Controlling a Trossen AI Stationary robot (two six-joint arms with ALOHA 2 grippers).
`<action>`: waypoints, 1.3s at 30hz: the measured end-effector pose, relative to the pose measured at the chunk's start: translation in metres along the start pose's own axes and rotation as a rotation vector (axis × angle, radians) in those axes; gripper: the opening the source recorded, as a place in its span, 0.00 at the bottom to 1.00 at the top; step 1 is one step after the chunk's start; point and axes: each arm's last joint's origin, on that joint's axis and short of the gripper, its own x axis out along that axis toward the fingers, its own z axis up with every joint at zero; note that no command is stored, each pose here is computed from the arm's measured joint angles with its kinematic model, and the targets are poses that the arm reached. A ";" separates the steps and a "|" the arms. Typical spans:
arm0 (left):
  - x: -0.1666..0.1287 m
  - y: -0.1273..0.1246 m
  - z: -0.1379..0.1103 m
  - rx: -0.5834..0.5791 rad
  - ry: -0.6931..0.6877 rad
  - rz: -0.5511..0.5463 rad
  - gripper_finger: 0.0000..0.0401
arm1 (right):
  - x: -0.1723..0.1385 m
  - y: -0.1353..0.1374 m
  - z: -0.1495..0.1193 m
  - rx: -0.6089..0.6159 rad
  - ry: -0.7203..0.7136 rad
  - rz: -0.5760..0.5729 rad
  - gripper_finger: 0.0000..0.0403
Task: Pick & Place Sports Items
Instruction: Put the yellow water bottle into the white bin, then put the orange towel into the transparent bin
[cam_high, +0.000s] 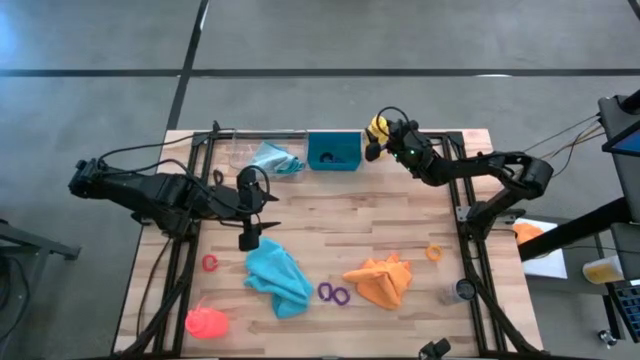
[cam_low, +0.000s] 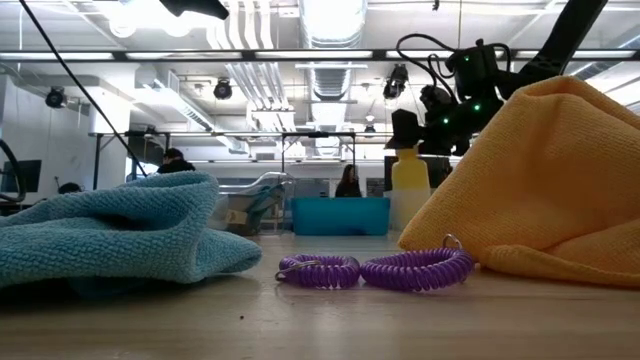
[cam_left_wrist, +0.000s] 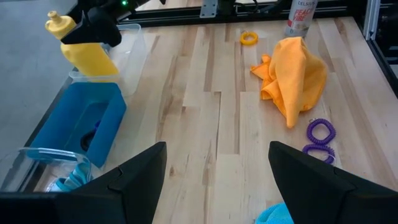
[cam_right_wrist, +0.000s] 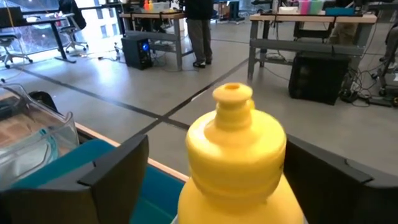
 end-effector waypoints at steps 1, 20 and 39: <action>0.000 0.000 0.000 0.000 0.000 0.000 0.71 | 0.000 0.000 0.000 -0.002 0.001 0.000 0.90; 0.000 0.000 -0.001 -0.016 0.008 -0.008 0.71 | -0.018 -0.005 0.021 -0.075 0.022 -0.029 0.92; 0.000 0.000 -0.001 -0.026 0.009 -0.008 0.71 | -0.119 0.012 0.075 -0.187 -0.018 0.254 0.92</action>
